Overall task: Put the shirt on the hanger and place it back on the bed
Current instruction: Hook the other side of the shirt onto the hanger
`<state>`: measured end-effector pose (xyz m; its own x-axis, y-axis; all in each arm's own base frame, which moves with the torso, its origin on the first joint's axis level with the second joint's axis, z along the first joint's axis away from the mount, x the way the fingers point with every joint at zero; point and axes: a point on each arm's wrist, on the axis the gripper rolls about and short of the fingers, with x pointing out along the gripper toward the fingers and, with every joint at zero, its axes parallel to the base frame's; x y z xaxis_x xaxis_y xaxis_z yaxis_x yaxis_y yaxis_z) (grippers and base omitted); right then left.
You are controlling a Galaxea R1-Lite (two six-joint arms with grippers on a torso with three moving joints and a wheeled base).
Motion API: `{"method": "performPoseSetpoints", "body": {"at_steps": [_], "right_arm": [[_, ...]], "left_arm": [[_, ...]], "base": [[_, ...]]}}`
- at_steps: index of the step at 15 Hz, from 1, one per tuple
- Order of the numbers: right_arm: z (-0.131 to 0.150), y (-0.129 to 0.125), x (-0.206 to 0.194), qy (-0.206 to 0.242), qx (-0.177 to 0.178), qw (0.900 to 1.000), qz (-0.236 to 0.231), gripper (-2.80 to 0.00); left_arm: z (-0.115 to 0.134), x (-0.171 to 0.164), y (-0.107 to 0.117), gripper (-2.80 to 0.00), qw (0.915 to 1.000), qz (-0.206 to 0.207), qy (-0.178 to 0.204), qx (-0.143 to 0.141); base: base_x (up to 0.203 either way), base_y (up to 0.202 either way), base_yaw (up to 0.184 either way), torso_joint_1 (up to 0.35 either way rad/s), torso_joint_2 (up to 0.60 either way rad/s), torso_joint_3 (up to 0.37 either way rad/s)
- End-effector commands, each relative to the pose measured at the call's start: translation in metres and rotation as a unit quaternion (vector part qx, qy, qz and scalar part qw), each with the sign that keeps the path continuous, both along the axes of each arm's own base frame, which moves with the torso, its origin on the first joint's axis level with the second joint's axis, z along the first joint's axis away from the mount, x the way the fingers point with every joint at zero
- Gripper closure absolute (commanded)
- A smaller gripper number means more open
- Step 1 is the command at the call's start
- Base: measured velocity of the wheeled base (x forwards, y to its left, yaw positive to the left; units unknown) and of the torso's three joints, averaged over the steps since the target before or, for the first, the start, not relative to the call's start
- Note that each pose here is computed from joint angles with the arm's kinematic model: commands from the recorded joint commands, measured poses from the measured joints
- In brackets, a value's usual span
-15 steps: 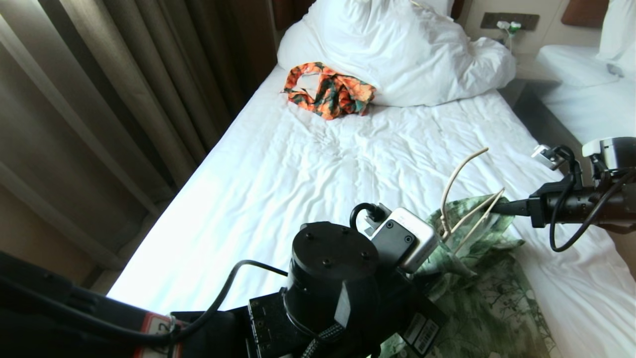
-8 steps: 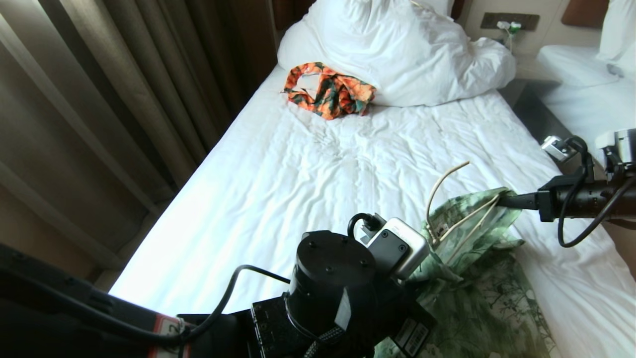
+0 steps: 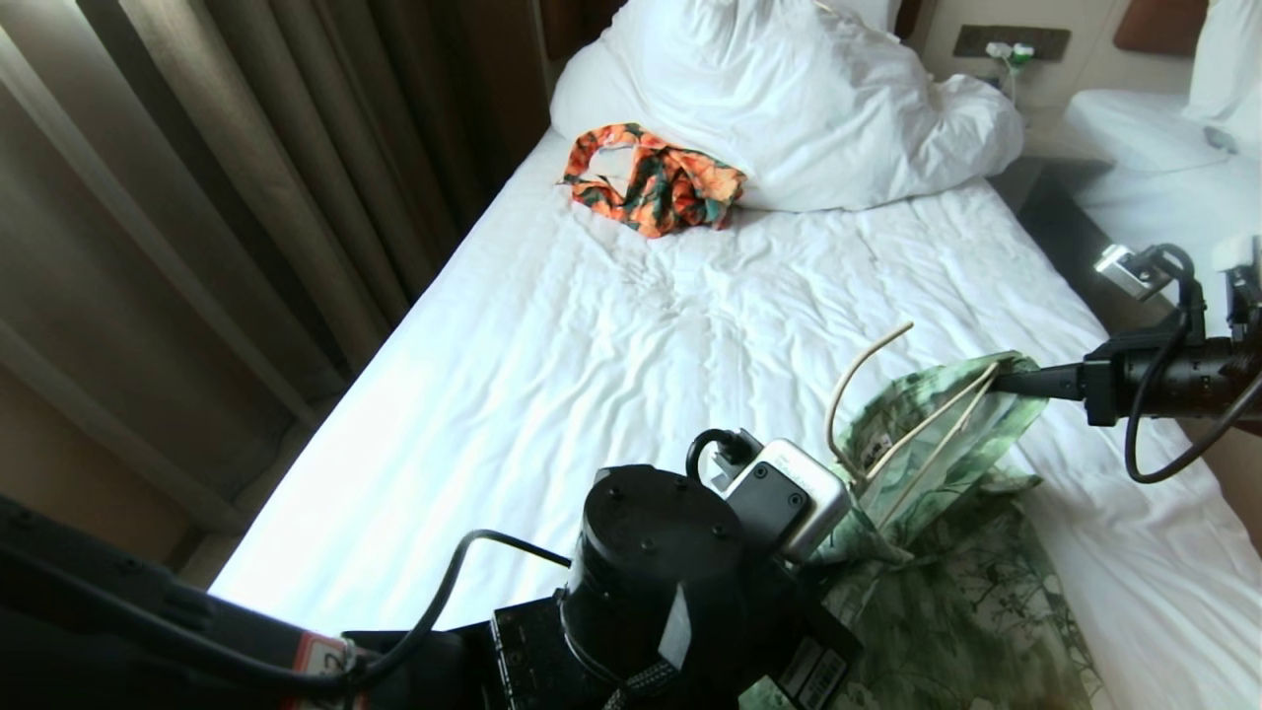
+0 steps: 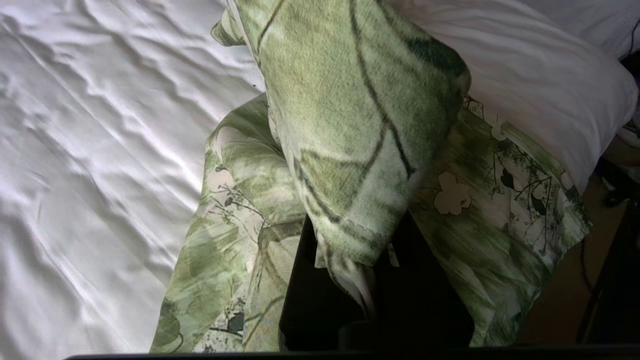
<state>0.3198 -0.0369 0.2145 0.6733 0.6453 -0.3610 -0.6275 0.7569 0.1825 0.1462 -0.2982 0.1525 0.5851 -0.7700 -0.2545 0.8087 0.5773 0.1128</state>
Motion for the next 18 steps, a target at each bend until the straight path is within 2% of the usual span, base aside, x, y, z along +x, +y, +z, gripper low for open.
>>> {"method": "performPoseSetpoints", "body": {"at_steps": [1, 4, 9, 14, 18], "right_arm": [[-0.003, 0.0, 0.002, 0.003, 0.0, 1.0, 0.002, 0.0], [-0.006, -0.002, 0.008, 0.005, -0.005, 1.0, -0.006, 0.0], [-0.004, -0.001, 0.006, 0.003, -0.003, 1.0, -0.004, 0.0], [0.013, 0.003, -0.01, -0.02, -0.005, 1.0, -0.001, 0.0], [0.031, 0.018, -0.03, -0.048, -0.006, 0.999, 0.023, 0.0]], "left_arm": [[0.001, -0.006, 0.002, 0.0, 1.0, -0.004, -0.002, -0.001], [-0.011, -0.011, 0.005, 0.0, 0.9997, -0.01, 0.009, 0.019], [-0.02, -0.003, -0.004, 0.0, 0.9995, -0.004, 0.014, 0.028], [-0.023, 0.004, -0.006, 0.0, 0.9994, 0.003, 0.015, 0.03], [-0.015, 0.01, -0.008, 0.0, 0.9998, 0.01, 0.01, 0.013]], "base": [[0.0, 0.0, 0.0, 0.0, 0.0, 0.0], [0.0, 0.0, 0.0, 0.0, 0.0, 0.0], [0.0, 0.0, 0.0, 0.0, 0.0, 0.0], [0.0, 0.0, 0.0, 0.0, 0.0, 0.0], [0.0, 0.0, 0.0, 0.0, 0.0, 0.0]]}}
